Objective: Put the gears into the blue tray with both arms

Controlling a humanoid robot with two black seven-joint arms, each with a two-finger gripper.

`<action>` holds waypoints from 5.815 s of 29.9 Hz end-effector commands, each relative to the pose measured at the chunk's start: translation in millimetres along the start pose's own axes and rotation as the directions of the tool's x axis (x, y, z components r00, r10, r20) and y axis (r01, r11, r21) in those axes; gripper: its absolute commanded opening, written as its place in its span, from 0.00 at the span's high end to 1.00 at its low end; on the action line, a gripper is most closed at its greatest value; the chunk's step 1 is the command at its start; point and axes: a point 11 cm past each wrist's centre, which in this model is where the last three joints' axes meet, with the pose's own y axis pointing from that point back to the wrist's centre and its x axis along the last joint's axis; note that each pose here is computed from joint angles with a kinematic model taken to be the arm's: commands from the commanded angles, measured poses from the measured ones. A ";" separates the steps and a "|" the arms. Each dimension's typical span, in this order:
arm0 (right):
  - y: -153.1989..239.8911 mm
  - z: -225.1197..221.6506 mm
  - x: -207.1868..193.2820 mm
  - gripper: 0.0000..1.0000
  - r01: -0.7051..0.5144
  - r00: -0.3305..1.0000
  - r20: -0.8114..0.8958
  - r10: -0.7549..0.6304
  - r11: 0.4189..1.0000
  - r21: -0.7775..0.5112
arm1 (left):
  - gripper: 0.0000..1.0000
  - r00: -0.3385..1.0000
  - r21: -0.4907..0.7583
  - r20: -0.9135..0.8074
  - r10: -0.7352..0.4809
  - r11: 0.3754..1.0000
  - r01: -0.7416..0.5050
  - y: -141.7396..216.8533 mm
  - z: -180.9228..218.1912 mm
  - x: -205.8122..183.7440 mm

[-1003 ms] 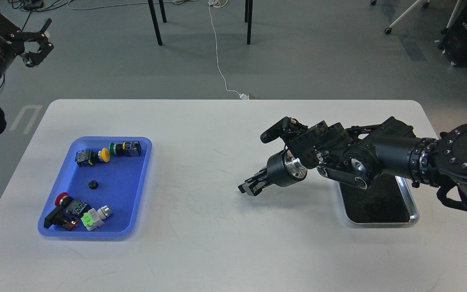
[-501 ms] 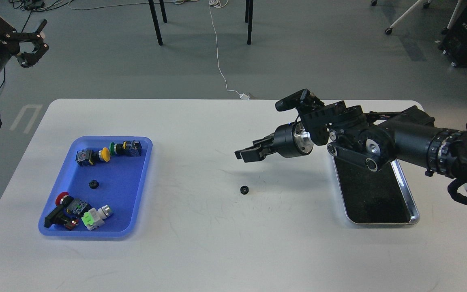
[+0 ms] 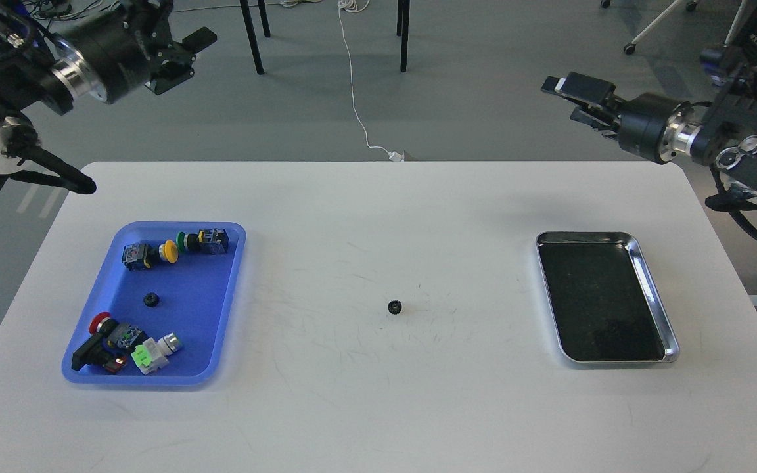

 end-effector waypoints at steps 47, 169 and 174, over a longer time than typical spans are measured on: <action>146.8 124.9 -46.5 0.02 -0.418 0.184 0.961 0.208 0.901 -0.115 | 0.40 0.094 0.503 0.806 -0.584 0.759 0.413 -29.5 -165.1 -284.9; 16.7 60.4 -17.7 0.02 -0.624 -0.005 0.999 -0.043 0.781 0.030 | 0.02 0.444 0.030 -0.855 0.268 0.880 -0.474 -5.7 -126.1 -27.9; -15.1 47.1 -23.2 0.02 -0.600 -0.035 0.998 -0.052 0.799 0.021 | 0.02 0.403 0.092 -0.853 0.333 0.854 -0.512 3.9 -144.9 -15.9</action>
